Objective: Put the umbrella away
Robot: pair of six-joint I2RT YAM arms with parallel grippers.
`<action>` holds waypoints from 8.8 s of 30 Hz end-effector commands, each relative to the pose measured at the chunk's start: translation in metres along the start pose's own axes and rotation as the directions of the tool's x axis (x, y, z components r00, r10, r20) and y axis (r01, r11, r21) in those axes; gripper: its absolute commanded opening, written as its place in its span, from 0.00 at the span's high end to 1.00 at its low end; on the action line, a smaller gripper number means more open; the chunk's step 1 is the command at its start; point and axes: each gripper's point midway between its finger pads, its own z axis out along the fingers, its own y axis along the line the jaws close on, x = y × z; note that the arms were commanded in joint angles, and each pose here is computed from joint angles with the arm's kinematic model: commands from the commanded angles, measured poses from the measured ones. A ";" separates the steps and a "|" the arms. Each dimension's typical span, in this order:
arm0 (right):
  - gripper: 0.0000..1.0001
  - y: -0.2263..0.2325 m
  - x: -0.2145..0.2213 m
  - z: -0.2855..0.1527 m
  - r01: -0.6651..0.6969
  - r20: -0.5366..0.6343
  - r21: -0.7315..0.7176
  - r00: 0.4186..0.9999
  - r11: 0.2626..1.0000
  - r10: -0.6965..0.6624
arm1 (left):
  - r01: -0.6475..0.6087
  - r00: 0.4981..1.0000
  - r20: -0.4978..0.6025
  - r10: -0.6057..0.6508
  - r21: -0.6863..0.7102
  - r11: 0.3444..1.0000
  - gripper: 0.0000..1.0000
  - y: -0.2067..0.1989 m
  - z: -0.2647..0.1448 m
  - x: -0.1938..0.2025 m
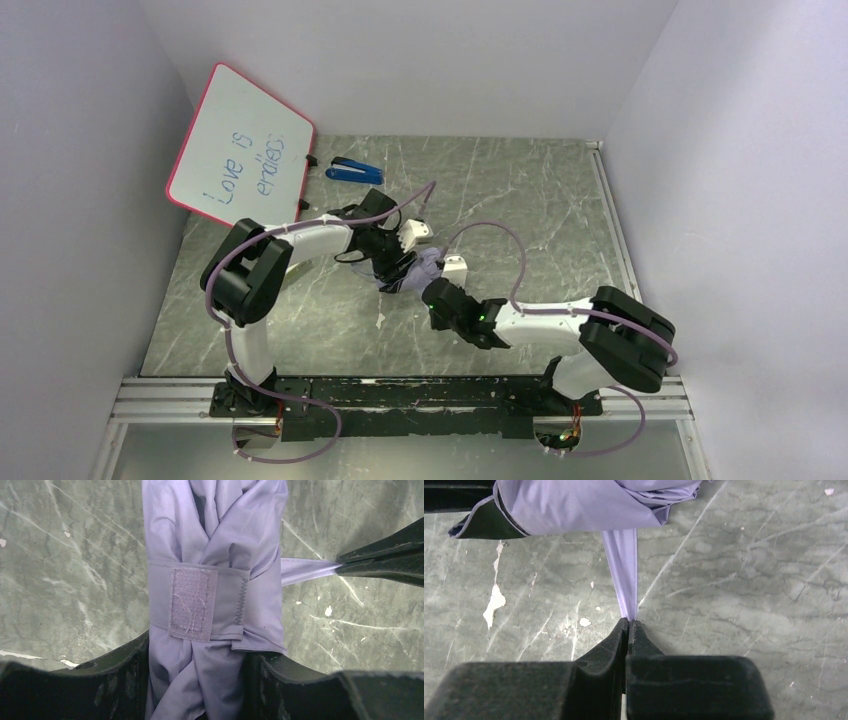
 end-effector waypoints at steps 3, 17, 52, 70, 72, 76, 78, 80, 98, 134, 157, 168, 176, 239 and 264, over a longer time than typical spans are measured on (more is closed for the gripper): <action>1.00 -0.038 0.078 -0.031 0.068 -0.304 0.041 0.951 0.997 -0.052 | 0.047 0.982 -0.170 -0.085 -0.214 0.976 0.95 0.038 0.000 0.054; 1.00 0.002 0.085 -0.049 0.025 -0.295 -0.255 0.950 0.967 -0.102 | 0.040 0.982 -0.168 -0.091 -0.283 0.958 0.95 0.046 0.001 0.052; 0.54 -0.038 -0.026 -0.064 -0.015 0.032 -0.006 0.999 1.000 0.015 | -0.144 0.976 -0.196 0.096 -0.248 0.958 0.95 0.022 0.013 0.053; 0.45 -0.119 -0.215 -0.039 -0.231 0.425 -0.022 0.878 0.973 0.218 | -0.429 0.903 -0.284 0.323 -0.541 0.723 0.95 0.020 -0.003 0.041; 0.44 -0.117 -0.231 -0.034 -0.160 0.474 -0.025 0.867 0.987 0.152 | -0.450 0.893 -0.307 0.330 -0.560 0.696 0.95 0.021 -0.002 0.042; 0.45 -0.105 -0.259 -0.023 0.034 0.581 -0.037 0.814 0.999 -0.006 | -0.498 0.867 -0.332 0.372 -0.597 0.629 0.95 0.016 -0.001 0.038; 0.45 -0.097 -0.268 -0.014 0.133 0.595 -0.050 0.800 0.990 -0.077 | -0.520 0.854 -0.345 0.390 -0.610 0.598 0.95 0.013 0.000 0.038; 0.44 -0.083 -0.273 -0.001 0.272 0.575 -0.087 0.799 0.958 -0.175 | -0.546 0.837 -0.371 0.403 -0.618 0.566 0.95 0.011 0.001 0.039; 0.29 -0.029 -0.183 0.024 0.719 0.408 -0.653 0.600 0.240 -0.688 | -0.650 0.748 -0.461 0.477 -0.652 0.390 0.95 0.001 0.012 0.033; 0.29 -0.035 -0.078 0.059 0.661 0.268 -0.750 0.343 0.029 -0.900 | -0.694 0.707 -0.478 0.522 -0.613 0.379 0.95 -0.004 0.018 0.033; 0.60 -0.053 -0.065 0.069 0.673 0.193 -0.737 0.303 0.067 -0.933 | -0.590 0.763 -0.319 0.563 -0.701 0.402 0.17 -0.018 -0.010 -0.014; 0.61 -0.055 -0.068 0.071 0.698 0.198 -0.713 0.293 0.068 -0.935 | -0.479 0.813 -0.091 0.575 -0.666 0.572 0.04 -0.074 -0.051 -0.037; 0.62 -0.053 -0.067 0.071 0.739 0.217 -0.672 0.263 0.052 -0.940 | -0.062 0.832 0.407 0.377 -0.607 0.793 0.21 -0.116 -0.127 -0.065; 0.66 -0.042 -0.028 0.049 0.926 0.276 -0.376 0.104 -0.008 -0.955 | 0.110 0.991 0.066 -0.117 0.099 0.989 0.03 -0.019 0.001 0.004; 0.39 -0.010 -0.066 0.024 0.961 0.421 -0.269 0.174 0.061 -0.890 | 0.096 0.995 -0.040 -0.092 0.113 0.989 0.95 -0.028 0.018 0.019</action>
